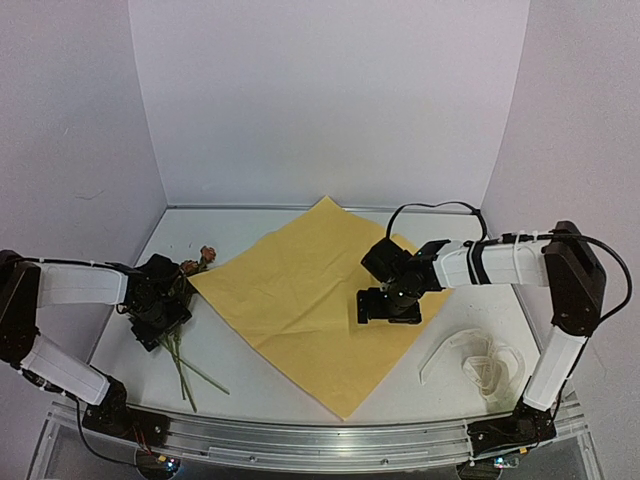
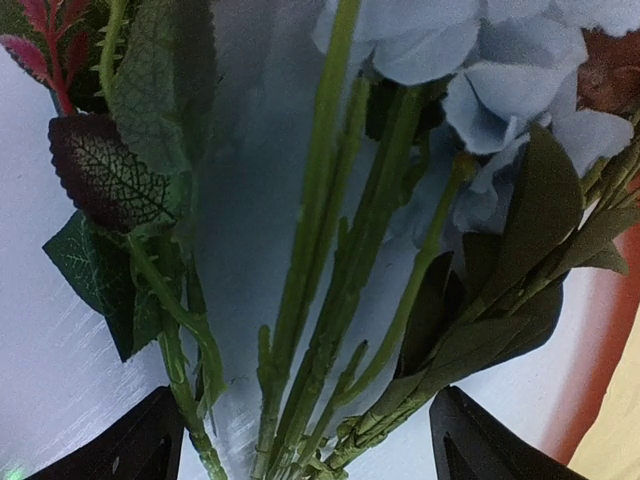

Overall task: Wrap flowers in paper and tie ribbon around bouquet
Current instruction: Pick up the fake flower from the corner of the board.

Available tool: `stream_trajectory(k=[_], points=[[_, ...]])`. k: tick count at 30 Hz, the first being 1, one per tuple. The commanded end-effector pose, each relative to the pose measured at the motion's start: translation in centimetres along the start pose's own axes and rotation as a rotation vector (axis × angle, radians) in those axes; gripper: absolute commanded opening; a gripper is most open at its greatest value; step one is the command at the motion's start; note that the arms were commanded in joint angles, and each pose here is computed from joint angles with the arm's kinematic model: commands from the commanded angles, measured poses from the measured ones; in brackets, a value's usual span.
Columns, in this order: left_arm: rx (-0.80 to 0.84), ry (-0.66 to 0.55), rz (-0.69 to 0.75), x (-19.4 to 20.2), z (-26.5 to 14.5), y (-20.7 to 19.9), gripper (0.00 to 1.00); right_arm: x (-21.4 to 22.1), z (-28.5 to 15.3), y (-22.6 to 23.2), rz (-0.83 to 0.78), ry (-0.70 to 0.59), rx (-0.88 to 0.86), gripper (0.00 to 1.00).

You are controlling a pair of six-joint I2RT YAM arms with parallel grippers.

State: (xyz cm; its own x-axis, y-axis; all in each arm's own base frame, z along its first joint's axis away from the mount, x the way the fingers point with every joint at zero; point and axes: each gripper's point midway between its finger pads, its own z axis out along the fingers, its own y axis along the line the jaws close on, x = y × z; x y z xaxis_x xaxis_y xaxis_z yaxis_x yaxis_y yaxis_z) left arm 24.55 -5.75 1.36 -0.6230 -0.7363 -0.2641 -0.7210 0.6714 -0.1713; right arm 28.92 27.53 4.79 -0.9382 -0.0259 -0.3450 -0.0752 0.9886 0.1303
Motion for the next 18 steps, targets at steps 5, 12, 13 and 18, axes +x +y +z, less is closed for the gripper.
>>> stream_trajectory(k=[5,12,13,18], points=[[-0.019,-0.025,0.016,-1.3,-1.1,-0.2,0.85,-0.4,0.5,0.5,0.019,-0.003,-0.011,0.92],[0.021,0.005,0.079,-0.7,0.4,-1.1,0.72,0.2,0.9,0.3,0.012,0.016,-0.007,0.92],[0.013,0.015,0.086,-0.5,0.7,-1.0,0.72,0.2,0.9,0.3,0.012,0.017,-0.008,0.92],[-0.028,0.028,0.084,0.0,1.7,0.0,0.68,0.5,1.2,0.1,0.020,0.024,-0.003,0.92]])
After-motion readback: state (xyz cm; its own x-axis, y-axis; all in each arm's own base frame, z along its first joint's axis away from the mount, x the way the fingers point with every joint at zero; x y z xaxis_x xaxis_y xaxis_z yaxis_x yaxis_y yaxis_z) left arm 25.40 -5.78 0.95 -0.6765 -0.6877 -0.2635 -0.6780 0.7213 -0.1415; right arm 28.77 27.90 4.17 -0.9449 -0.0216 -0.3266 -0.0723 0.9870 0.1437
